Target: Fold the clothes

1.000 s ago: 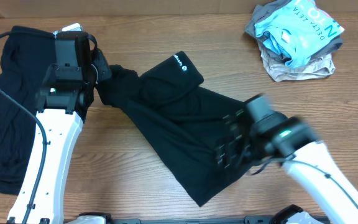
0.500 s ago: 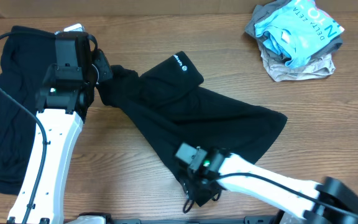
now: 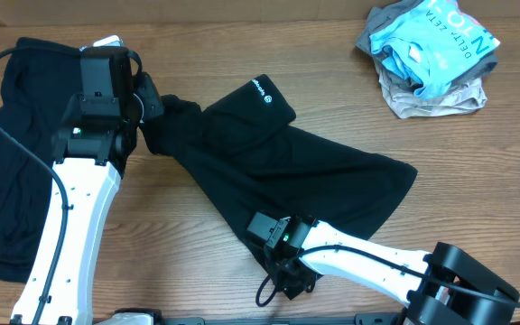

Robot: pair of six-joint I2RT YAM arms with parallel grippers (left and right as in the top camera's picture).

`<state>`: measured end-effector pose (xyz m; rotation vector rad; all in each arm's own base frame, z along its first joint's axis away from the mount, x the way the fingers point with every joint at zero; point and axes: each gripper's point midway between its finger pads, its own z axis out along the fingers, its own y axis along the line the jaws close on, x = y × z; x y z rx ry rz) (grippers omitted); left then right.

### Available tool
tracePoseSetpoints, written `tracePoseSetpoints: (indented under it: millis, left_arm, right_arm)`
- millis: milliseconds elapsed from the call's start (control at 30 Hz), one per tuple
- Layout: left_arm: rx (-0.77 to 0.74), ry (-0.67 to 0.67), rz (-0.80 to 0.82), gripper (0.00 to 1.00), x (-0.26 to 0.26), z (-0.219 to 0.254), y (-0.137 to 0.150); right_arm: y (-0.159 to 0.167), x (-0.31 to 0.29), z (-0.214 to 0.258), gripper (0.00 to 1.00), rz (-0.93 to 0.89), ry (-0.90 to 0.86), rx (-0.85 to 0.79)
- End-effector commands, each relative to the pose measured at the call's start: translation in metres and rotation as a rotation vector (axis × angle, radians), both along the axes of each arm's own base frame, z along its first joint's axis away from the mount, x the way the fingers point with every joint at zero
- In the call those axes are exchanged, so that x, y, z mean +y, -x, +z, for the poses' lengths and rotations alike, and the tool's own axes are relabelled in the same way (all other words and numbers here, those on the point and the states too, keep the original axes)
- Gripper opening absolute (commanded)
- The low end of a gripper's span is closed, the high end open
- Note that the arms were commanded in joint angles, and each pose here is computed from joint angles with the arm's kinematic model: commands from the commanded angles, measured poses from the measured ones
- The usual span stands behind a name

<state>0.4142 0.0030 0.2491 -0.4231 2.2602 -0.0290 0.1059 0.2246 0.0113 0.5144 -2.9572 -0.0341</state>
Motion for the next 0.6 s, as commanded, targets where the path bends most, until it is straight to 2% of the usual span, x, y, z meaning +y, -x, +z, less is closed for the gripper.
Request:
tracePoseSetpoints:
  millis: [0,167,267,367,567]
  left_arm:
    - [0.003,-0.013,-0.027,0.04,-0.004,0.001,-0.001]
    - [0.011,-0.014,-0.027,0.04,-0.004,0.000,0.001]
    - [0.023,-0.018,-0.028,0.04,-0.004,-0.002,0.003]
    - [0.042,-0.041,-0.037,0.04,-0.002,-0.005,0.005]
    - [0.050,-0.042,-0.036,0.05,-0.001,-0.006,0.007]
  right_arm:
    - [0.010,0.003,0.000,0.54,0.021,-0.009,0.022]
    - [0.019,0.005,0.001,0.58,0.024,-0.009,0.041]
    - [0.026,0.004,0.000,0.67,0.027,0.006,0.060]
    - [0.032,0.000,-0.003,0.66,0.035,0.019,0.064]
    - [0.023,-0.005,-0.005,0.55,-0.105,0.069,0.007]
